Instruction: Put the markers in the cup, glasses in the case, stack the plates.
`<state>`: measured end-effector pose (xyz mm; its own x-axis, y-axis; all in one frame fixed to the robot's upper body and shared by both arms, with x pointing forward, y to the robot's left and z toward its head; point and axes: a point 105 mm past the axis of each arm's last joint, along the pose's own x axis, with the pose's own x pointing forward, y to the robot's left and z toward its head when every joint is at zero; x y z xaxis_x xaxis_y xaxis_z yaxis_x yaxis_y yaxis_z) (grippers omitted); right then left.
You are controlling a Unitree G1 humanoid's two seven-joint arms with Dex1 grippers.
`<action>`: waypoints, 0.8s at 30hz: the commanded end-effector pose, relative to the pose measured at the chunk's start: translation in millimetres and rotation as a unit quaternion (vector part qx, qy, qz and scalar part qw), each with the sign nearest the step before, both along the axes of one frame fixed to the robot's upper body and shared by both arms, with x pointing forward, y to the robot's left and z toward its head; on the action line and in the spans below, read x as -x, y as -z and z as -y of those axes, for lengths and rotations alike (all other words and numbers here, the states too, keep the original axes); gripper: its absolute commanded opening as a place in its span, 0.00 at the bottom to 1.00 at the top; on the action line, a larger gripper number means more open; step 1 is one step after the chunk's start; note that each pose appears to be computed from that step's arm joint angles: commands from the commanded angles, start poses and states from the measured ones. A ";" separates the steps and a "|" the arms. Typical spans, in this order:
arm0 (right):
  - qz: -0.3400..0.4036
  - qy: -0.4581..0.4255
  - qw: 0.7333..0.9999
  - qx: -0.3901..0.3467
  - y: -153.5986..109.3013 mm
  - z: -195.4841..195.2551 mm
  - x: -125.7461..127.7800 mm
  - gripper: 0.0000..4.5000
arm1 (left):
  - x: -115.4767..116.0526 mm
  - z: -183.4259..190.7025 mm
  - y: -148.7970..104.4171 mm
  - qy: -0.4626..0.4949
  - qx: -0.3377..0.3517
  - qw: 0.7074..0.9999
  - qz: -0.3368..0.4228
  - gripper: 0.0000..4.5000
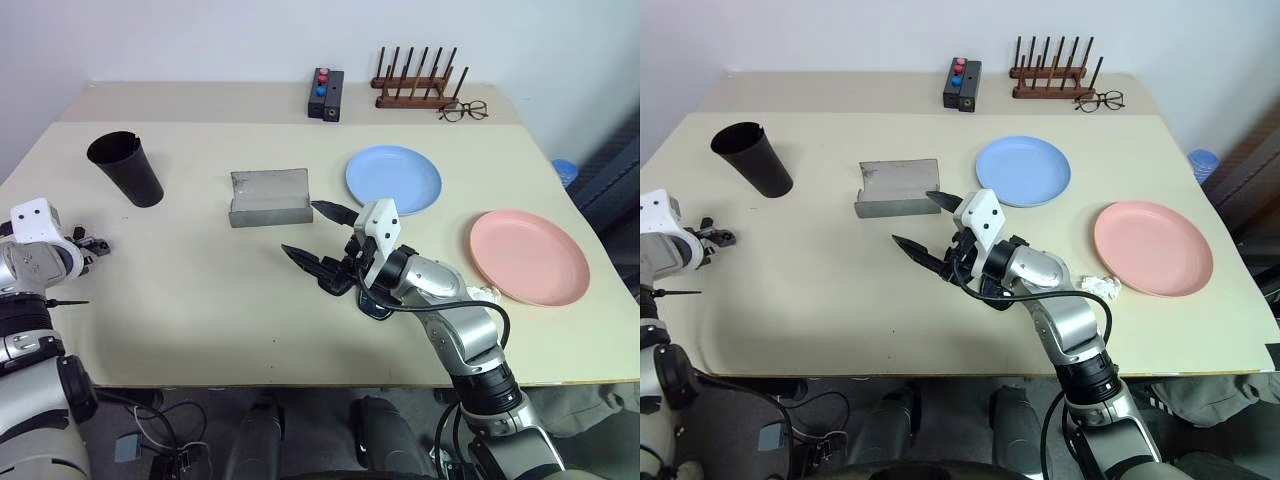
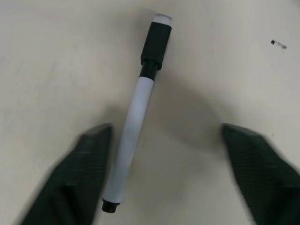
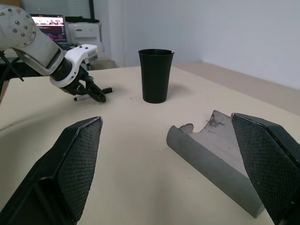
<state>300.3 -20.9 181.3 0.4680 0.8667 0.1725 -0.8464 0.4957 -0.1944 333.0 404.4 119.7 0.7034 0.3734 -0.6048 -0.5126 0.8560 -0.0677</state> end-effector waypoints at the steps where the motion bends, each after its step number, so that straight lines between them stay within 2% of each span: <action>1: 0.026 -0.006 1.000 -0.011 -13.4 -0.2 4.9 1.00 | 6.7 -4.8 2.8 -0.016 0.003 1.000 -0.006 0.44; 5: 0.028 -0.009 1.000 -0.010 -14.0 -0.9 4.8 1.00 | 7.1 -5.5 1.2 -0.019 -0.002 1.000 -0.002 0.01; 10: 0.029 -0.012 0.999 -0.009 -14.5 -1.4 5.1 1.00 | 0.5 -4.7 -9.8 -0.016 -0.028 0.999 0.035 0.01; 12: 0.030 -0.011 0.999 -0.008 -14.5 -1.3 4.8 1.00 | -10.5 -16.5 -56.0 -0.025 -0.171 0.975 0.141 0.01; 13: 0.030 -0.011 0.999 -0.008 -14.7 -1.2 4.9 1.00 | -11.2 -17.6 -84.0 -0.035 -0.242 0.948 0.202 0.01; 14: 0.030 -0.011 0.999 -0.008 -14.8 -1.1 4.8 1.00 | -10.1 -14.4 -106.9 -0.044 -0.275 0.924 0.263 0.01; 17: 0.034 -0.007 0.999 -0.009 -16.1 -0.5 2.9 1.00 | -10.9 1.8 -151.3 -0.055 -0.210 0.883 0.416 0.01; 18: 0.035 -0.004 0.999 -0.014 -18.1 -0.2 1.3 1.00 | -11.5 10.4 -166.6 -0.038 -0.226 0.867 0.443 0.01; 21: 0.041 0.006 0.999 -0.028 -25.5 -0.6 -4.4 1.00 | -20.0 34.7 -195.8 0.002 -0.281 0.833 0.476 0.01; 24: 0.050 0.006 0.998 -0.032 -29.0 -3.4 -7.1 1.00 | -38.8 49.7 -203.0 0.025 -0.278 0.829 0.484 0.01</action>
<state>308.0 -16.1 196.7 0.4635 0.8586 0.2191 -0.8344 0.5061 -0.2180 366.5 361.4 315.0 0.7864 0.3861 0.4821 -0.4191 0.9069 -0.0427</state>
